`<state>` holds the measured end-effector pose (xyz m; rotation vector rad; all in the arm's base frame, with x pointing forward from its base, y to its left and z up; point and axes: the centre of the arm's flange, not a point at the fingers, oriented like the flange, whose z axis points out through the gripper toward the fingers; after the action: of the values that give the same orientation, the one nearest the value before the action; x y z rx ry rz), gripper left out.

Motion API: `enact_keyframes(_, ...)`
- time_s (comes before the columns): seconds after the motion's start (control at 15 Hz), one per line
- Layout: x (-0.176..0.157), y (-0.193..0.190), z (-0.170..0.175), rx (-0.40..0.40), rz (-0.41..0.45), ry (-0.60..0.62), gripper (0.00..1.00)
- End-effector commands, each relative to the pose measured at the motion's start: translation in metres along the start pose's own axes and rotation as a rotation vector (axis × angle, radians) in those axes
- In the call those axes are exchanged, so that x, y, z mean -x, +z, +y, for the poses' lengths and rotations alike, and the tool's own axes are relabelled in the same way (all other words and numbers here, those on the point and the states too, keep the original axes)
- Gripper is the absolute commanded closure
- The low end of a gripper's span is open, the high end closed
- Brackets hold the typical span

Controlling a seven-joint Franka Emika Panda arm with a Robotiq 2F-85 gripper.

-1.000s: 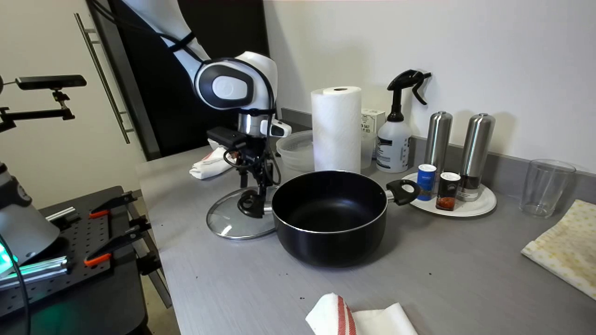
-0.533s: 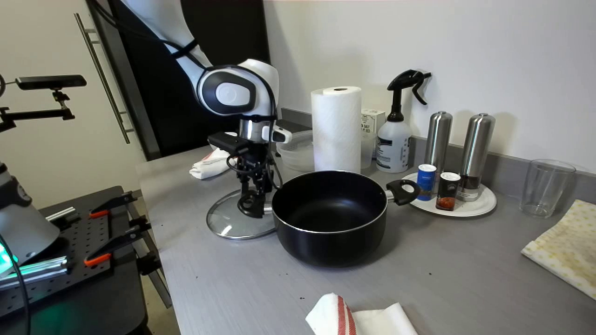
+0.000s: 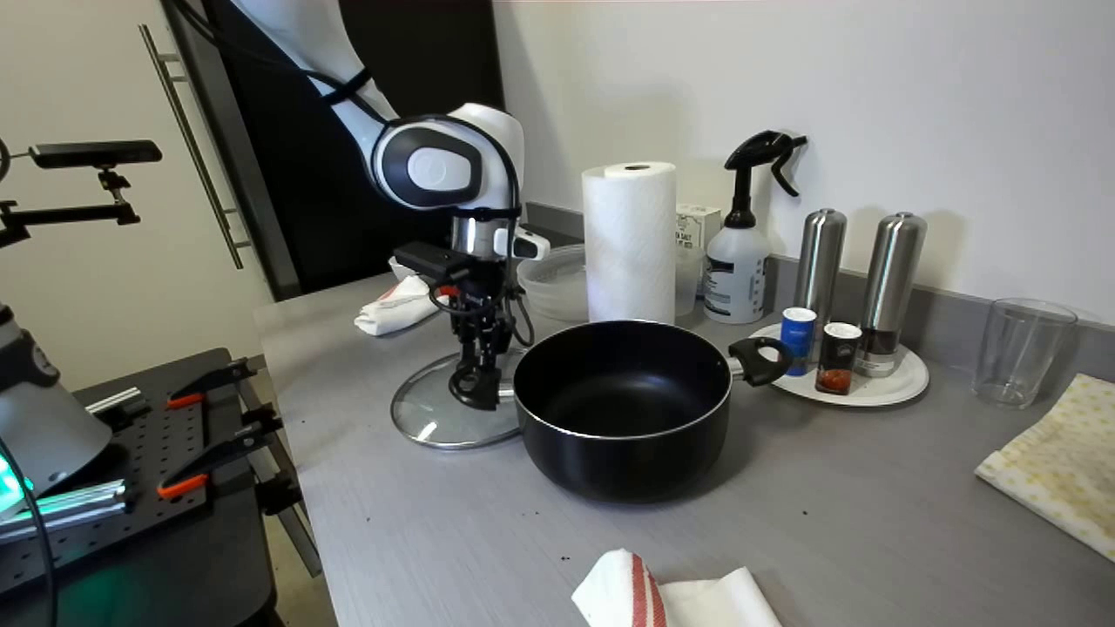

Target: Put the glass lid on the black pot.

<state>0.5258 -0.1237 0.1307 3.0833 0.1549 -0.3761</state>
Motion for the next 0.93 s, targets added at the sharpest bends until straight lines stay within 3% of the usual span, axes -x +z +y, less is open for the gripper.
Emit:
enact_keyframes(0.0, -0.005, 0.001, 0.000, 0.013, -0.003, 0.002, 0.75)
enact_keyframes(0.87, -0.007, -0.014, -0.082, 0.125, -0.001, -0.202, 0.75)
